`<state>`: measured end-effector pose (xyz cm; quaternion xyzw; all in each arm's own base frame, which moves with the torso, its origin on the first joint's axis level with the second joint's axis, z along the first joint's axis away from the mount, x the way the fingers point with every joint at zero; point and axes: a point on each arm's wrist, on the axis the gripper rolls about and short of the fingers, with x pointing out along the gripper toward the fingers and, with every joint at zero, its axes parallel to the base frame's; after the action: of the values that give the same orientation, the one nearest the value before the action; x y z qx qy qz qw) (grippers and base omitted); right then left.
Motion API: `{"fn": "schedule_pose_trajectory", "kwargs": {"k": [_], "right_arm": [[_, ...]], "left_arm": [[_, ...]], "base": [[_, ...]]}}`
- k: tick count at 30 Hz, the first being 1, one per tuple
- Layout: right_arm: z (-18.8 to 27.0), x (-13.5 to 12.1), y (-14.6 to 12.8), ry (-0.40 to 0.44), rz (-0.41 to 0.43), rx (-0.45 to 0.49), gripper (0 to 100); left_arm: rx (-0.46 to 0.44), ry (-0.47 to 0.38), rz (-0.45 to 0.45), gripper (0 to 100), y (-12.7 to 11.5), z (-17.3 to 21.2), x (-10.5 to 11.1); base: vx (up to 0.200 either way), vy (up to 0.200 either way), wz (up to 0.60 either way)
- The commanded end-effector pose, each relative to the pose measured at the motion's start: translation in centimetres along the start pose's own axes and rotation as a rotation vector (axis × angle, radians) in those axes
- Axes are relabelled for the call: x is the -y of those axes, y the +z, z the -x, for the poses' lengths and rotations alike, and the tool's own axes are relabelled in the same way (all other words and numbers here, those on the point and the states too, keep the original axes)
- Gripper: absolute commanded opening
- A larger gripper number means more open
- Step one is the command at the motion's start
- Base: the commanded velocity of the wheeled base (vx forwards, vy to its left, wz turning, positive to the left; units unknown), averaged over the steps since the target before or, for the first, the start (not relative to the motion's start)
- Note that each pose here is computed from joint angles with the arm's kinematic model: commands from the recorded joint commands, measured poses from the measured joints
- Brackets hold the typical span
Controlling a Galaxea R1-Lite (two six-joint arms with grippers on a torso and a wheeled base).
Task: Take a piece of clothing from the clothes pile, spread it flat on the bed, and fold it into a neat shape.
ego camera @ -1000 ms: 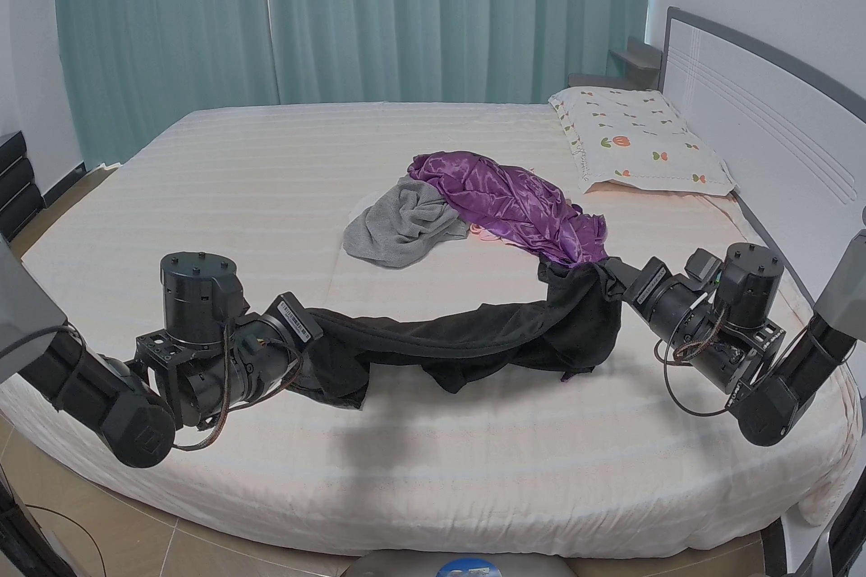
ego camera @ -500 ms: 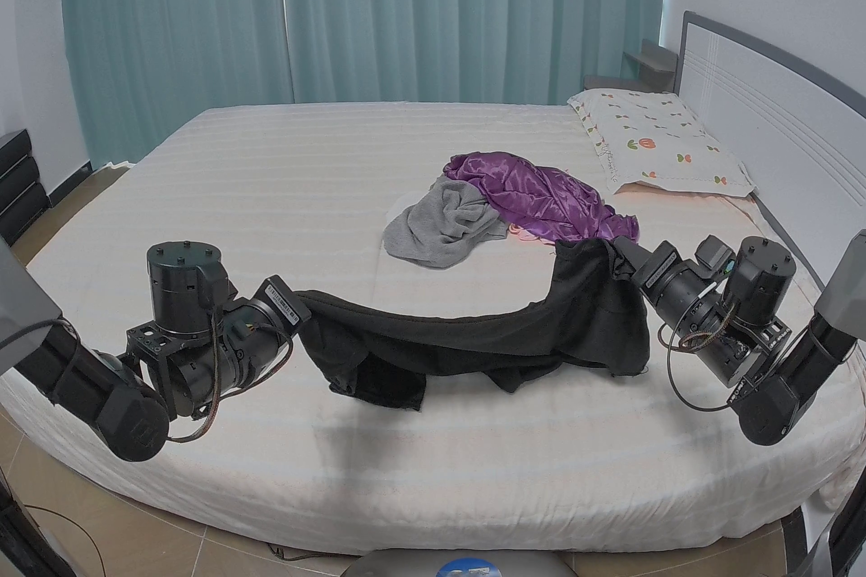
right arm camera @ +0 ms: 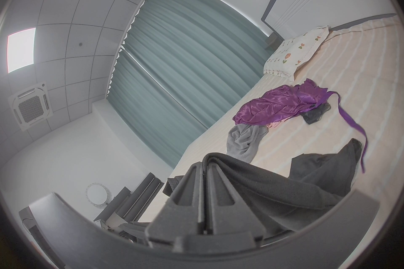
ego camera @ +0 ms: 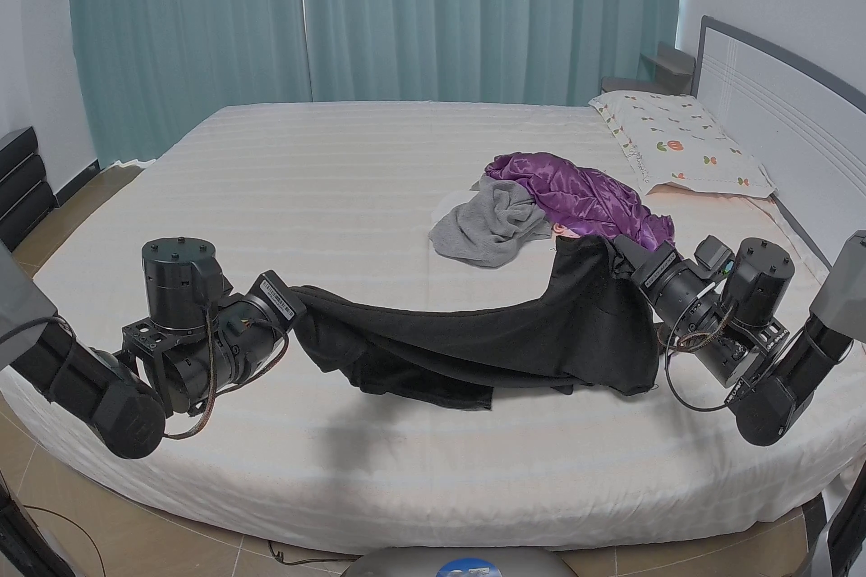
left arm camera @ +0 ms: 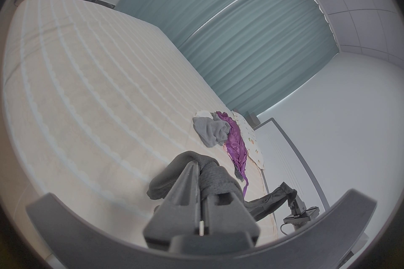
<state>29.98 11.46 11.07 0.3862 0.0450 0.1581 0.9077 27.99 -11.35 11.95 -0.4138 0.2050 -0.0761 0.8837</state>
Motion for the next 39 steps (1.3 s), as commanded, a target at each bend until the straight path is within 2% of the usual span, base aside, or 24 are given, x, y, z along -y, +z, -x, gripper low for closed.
{"fn": "schedule_pose_trajectory", "kwargs": {"k": [1,39], "right_arm": [[-0.02,0.05,-0.06,0.002,0.0,0.001,0],[-0.19,0.66,0.58,-0.012,0.001,0.024,0]], "left_arm": [[0.004,-0.002,0.0,0,0.11,0.05,0.04],[0.036,-0.011,0.005,0,1.03,0.42,0.18]], "base": [[0.0,0.2,0.0],[0.0,0.2,0.0]]}}
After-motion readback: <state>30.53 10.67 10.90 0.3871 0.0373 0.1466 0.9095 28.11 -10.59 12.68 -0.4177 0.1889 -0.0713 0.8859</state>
